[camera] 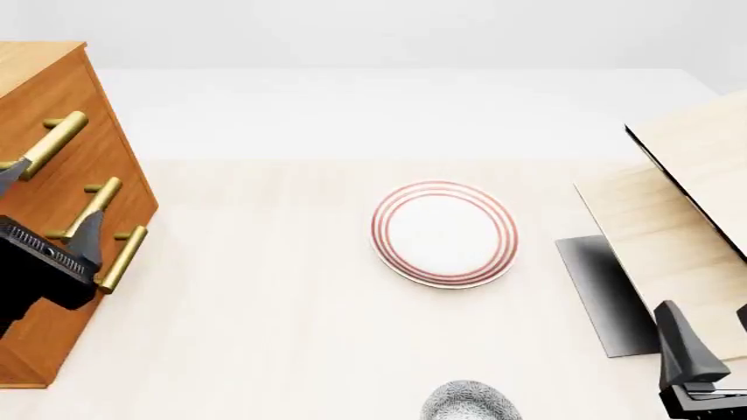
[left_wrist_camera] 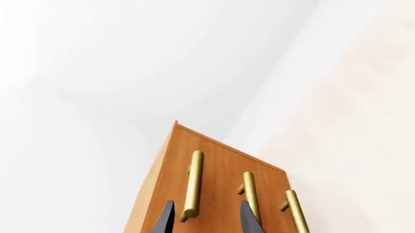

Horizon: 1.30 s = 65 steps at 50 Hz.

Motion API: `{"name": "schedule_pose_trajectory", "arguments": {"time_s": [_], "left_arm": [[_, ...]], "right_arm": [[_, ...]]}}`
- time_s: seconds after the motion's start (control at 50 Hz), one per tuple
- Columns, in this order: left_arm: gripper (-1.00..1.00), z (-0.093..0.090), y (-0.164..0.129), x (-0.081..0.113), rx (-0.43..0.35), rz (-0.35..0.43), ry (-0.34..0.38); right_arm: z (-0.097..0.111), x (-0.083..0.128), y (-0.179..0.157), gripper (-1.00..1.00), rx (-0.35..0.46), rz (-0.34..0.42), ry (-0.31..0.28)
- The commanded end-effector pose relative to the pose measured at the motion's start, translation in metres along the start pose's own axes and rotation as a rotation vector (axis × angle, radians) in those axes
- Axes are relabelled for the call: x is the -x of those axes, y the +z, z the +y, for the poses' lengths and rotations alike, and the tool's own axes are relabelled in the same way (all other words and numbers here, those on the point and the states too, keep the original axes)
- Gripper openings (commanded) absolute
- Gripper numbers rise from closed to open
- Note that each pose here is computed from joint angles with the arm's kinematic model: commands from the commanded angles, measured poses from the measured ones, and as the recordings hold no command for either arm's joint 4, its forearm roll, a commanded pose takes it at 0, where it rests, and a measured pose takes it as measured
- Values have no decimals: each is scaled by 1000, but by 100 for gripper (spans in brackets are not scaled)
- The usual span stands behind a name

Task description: Open the top drawer of the cabinet and put the bowl in it.

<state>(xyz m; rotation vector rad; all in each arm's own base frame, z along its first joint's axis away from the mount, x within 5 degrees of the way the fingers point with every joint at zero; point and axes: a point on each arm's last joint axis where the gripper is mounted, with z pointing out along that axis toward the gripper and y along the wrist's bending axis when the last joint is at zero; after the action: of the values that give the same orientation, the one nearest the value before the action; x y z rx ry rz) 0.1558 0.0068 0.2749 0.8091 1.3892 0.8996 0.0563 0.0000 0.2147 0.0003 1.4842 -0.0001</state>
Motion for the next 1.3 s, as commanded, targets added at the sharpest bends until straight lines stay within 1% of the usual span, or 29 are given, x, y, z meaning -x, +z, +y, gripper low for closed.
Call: {"name": "schedule_pose_trajectory", "arguments": {"time_s": [0.02, 0.06, 0.12, 0.18, 0.22, 0.28, 0.32, 0.46, 0.5, 0.6, 0.68, 0.92, 1.06, 1.08, 1.12, 1.3], "left_arm": [[100, -12, 10, -9, 28, 6, 162], [100, -11, 12, -8, 28, 6, 162], [100, -15, 14, -13, 38, 19, 206], [100, -9, 15, -12, 47, 23, 206], [100, -11, 15, -16, 59, 33, 237], [100, -10, 17, -16, 63, 36, 241], [100, -13, 19, -19, 68, 44, 268], [100, -14, 28, -22, 64, 52, 282], [100, -17, 30, -24, 63, 56, 302], [100, -17, 33, -26, 69, 63, 321], [100, -15, 34, -26, 76, 67, 327], [100, -19, 39, -33, 76, 87, 350], [100, -13, 41, -34, 89, 103, 349], [100, -11, 40, -36, 101, 111, 354], [100, -10, 41, -35, 97, 112, 345], [100, -8, 44, -43, 110, 143, 341]], "right_arm": [[0, 0, 0, 100, 0, 0, 0], [0, 0, 0, 100, 0, 0, 0], [0, 0, 0, 100, 0, 0, 0], [0, 0, 0, 100, 0, 0, 0], [0, 0, 0, 100, 0, 0, 0], [0, 0, 0, 100, 0, 0, 0], [0, 0, 0, 100, 0, 0, 0], [0, 0, 0, 100, 0, 0, 0], [0, 0, 0, 100, 0, 0, 0], [0, 0, 0, 100, 0, 0, 0], [0, 0, 0, 100, 0, 0, 0], [0, 0, 0, 100, 0, 0, 0], [0, 0, 0, 100, 0, 0, 0], [0, 0, 0, 100, 0, 0, 0], [0, 0, 0, 100, 0, 0, 0], [0, 0, 0, 100, 0, 0, 0]]}}
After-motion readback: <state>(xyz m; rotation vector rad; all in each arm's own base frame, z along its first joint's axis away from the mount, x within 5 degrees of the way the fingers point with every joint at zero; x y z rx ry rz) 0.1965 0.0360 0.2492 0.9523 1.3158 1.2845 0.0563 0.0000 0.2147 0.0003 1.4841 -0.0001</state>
